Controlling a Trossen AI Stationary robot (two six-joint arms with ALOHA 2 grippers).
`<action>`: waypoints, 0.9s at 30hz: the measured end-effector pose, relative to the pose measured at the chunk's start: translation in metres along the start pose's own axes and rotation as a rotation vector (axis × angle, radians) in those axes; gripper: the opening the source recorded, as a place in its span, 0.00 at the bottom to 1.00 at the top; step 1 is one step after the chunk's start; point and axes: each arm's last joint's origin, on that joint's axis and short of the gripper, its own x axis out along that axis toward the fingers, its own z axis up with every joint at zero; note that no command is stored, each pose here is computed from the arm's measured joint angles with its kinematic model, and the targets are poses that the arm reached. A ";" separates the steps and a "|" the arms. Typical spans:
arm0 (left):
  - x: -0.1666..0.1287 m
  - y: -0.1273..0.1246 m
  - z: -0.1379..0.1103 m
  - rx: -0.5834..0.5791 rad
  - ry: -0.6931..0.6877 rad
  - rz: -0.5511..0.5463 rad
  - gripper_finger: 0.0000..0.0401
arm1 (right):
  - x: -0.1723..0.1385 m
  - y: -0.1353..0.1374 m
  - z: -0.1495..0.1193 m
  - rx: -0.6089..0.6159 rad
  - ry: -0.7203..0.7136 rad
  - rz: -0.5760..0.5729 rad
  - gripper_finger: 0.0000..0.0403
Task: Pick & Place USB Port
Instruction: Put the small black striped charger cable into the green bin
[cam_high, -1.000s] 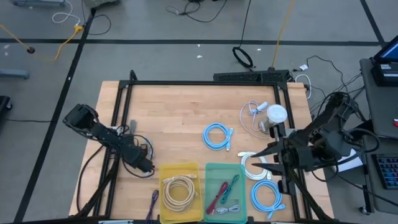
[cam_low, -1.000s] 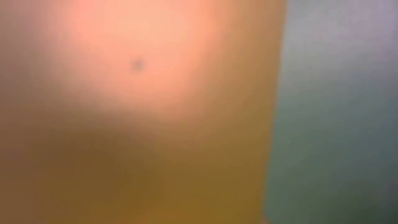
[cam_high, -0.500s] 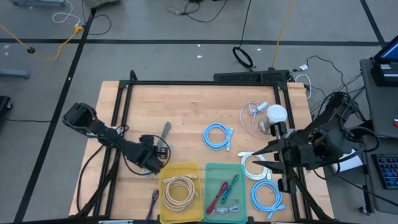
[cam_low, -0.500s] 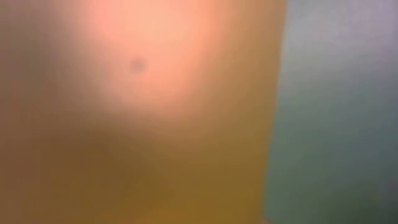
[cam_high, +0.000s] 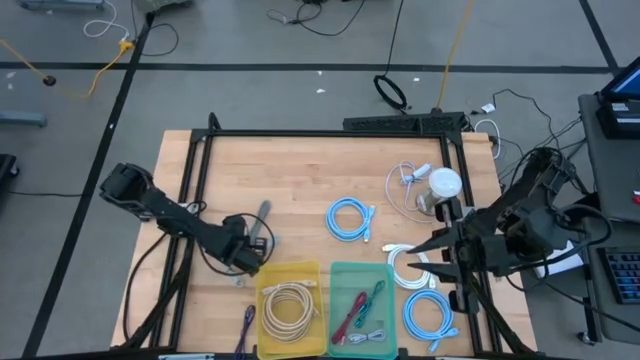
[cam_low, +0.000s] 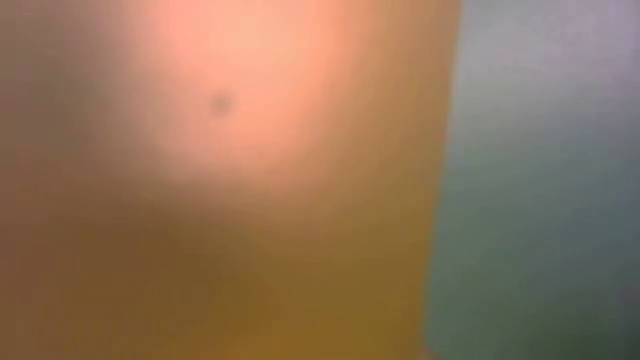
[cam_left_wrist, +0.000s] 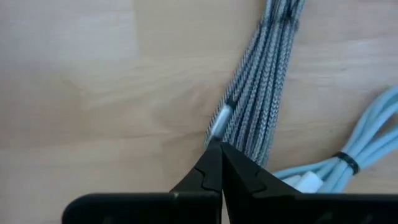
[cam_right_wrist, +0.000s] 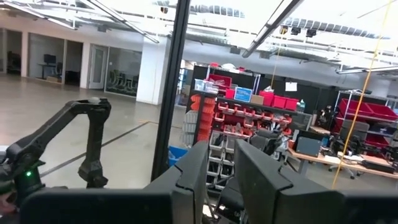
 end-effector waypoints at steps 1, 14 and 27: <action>-0.003 0.001 0.001 0.002 0.001 0.000 0.00 | 0.000 0.000 0.000 0.000 -0.001 0.000 0.18; -0.031 -0.001 0.013 0.006 -0.082 -0.201 0.02 | 0.001 -0.001 -0.001 -0.022 0.001 -0.007 0.18; -0.038 -0.004 0.090 0.087 0.068 -0.246 0.56 | 0.008 -0.004 -0.009 -0.017 0.028 -0.065 0.18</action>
